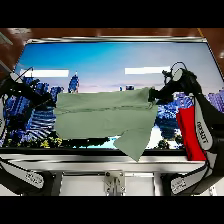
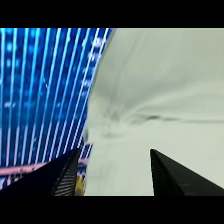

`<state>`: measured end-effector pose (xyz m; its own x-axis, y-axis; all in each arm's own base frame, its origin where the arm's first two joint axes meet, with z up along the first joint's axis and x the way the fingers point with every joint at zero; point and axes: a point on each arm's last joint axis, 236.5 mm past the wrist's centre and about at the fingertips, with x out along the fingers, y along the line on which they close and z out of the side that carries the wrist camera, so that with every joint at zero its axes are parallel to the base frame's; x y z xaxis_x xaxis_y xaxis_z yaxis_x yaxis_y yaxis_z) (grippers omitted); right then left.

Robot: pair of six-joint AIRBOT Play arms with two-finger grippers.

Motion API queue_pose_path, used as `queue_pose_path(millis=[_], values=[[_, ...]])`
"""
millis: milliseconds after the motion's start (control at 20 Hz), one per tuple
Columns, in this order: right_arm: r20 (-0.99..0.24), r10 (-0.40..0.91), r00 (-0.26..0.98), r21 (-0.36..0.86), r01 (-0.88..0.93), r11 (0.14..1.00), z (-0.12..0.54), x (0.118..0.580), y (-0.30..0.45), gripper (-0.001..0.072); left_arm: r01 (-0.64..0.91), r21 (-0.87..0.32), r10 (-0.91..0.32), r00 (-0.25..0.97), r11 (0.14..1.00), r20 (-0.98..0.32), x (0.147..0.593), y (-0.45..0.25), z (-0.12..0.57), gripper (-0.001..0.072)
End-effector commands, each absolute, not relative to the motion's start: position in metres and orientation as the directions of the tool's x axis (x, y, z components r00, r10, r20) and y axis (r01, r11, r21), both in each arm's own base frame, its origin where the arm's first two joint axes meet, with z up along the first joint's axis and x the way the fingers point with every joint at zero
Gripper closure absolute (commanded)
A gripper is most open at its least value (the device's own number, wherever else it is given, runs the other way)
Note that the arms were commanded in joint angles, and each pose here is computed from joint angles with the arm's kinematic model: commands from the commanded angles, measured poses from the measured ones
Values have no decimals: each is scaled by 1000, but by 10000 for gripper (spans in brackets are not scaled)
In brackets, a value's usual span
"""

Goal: Fold the shirts.

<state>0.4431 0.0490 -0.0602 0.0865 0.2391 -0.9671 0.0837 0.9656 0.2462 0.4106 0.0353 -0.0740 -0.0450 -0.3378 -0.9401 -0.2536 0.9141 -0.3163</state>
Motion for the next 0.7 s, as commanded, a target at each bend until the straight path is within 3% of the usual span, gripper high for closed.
queue_pose_path(millis=[0,100,200,350,500,650], values=[[-998,55,20,56,62,997,-17,402,-20,128,-257,-331,-363,-88,908,-928,379,50,-44,167],[-998,41,-38,35,128,991,0,366,-58,129,-287,-339,-378,-94,896,-921,344,59,-39,167],[-992,123,-34,111,239,965,-2,336,-72,129,-357,-344,-406,-115,869,-907,292,58,-57,167],[-968,250,9,238,344,908,-17,309,-66,128,-438,-419,-486,-47,795,-873,241,34,-90,167],[-954,297,26,288,346,893,-23,308,-54,128,-471,-464,-535,-19,750,-844,224,9,-112,167],[-958,282,54,284,324,902,-24,318,-49,128,-468,-489,-535,39,736,-844,237,-4,-121,167]])
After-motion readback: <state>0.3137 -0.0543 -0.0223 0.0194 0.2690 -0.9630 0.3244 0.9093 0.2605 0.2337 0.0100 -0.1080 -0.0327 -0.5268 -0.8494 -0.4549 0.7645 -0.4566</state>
